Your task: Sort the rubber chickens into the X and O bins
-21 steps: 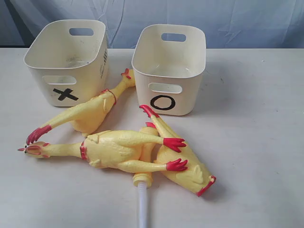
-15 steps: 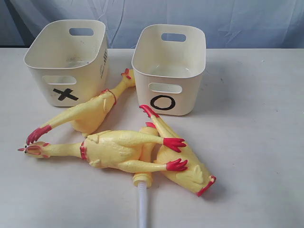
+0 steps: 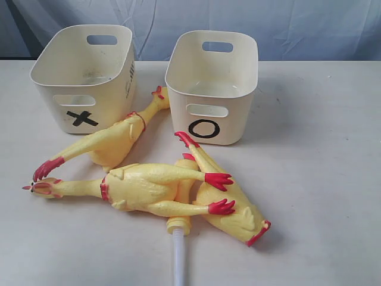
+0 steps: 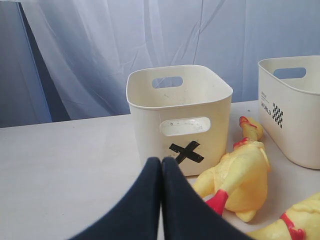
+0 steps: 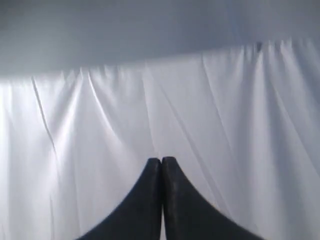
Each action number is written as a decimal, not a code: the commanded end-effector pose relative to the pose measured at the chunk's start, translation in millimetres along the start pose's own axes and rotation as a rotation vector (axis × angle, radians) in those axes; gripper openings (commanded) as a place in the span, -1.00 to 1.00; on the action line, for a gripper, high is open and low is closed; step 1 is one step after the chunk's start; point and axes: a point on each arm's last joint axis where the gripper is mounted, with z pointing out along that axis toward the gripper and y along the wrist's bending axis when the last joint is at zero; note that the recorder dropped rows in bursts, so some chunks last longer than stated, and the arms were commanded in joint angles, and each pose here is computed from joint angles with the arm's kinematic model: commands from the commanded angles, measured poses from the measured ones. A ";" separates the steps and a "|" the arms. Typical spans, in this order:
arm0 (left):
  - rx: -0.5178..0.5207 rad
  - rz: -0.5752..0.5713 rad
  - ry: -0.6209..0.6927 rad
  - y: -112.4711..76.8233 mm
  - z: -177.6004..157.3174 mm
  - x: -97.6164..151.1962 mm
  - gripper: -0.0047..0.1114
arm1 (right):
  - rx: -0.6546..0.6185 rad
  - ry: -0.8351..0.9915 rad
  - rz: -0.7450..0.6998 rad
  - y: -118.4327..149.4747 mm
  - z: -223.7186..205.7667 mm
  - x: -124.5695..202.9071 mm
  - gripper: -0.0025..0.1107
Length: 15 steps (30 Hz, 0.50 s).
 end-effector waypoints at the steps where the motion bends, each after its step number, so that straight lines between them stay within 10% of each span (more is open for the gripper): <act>1: 0.002 -0.006 -0.018 -0.1 -0.6 -2.2 -0.92 | -0.059 -0.458 0.200 0.9 -9.9 -40.3 -0.97; 11: 0.002 -0.006 -0.018 -0.1 -0.6 -2.2 -0.92 | -0.420 -0.444 -0.251 52.3 21.8 -127.4 -0.97; 15: 0.002 -0.006 -0.018 -0.1 -0.6 -2.2 -0.92 | -0.438 -0.286 -0.146 56.7 44.4 -157.8 -0.97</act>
